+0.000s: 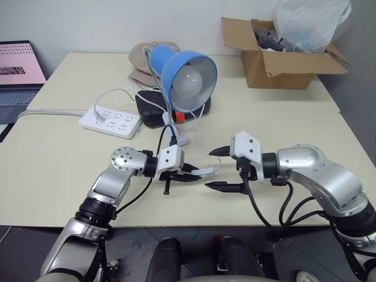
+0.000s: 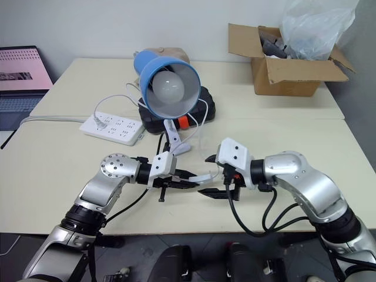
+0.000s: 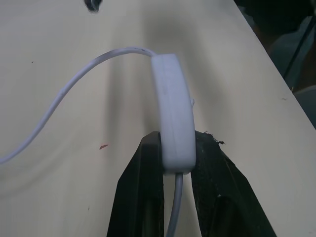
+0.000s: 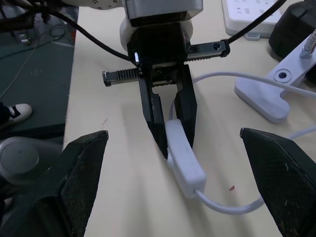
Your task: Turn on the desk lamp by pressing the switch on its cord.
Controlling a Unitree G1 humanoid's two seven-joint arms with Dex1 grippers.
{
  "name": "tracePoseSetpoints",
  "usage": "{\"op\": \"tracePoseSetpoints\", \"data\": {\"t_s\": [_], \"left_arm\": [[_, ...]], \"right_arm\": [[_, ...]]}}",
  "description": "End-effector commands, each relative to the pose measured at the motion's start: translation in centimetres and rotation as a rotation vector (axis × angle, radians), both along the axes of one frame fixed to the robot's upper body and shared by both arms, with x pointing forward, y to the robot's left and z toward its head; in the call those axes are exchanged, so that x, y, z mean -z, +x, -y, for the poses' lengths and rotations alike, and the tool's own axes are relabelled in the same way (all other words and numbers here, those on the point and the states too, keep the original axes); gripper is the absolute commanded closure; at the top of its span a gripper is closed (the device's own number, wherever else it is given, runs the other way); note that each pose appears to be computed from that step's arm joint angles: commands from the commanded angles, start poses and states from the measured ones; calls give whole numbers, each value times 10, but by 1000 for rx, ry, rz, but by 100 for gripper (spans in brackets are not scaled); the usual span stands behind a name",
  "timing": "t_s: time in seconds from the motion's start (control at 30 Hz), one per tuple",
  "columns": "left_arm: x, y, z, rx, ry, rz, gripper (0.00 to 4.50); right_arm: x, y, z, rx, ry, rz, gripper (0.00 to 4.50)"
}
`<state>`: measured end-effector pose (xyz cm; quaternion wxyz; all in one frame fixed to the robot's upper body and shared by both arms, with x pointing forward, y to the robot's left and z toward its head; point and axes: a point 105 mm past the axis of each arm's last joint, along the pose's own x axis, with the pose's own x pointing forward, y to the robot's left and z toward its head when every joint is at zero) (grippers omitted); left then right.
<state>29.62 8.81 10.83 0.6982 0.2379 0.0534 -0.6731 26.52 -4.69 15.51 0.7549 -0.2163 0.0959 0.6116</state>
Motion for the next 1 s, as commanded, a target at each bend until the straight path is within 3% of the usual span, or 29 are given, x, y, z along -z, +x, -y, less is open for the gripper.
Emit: {"op": "tracePoseSetpoints", "data": {"t_s": [0.03, 0.47, 0.6, 1.0], "left_arm": [[-9, 0, 8, 17, -11, 41, 409], [-11, 3, 7, -11, -20, 47, 409], [-12, 3, 7, -8, -17, 53, 409], [-16, 5, 9, -9, -21, 66, 409]], "right_arm": [[1, 6, -8, -21, -17, 53, 0], [12, 15, -9, -19, -45, 71, 0], [14, 17, -8, -21, -56, 80, 64], [15, 19, -7, -35, -63, 97, 348]]}}
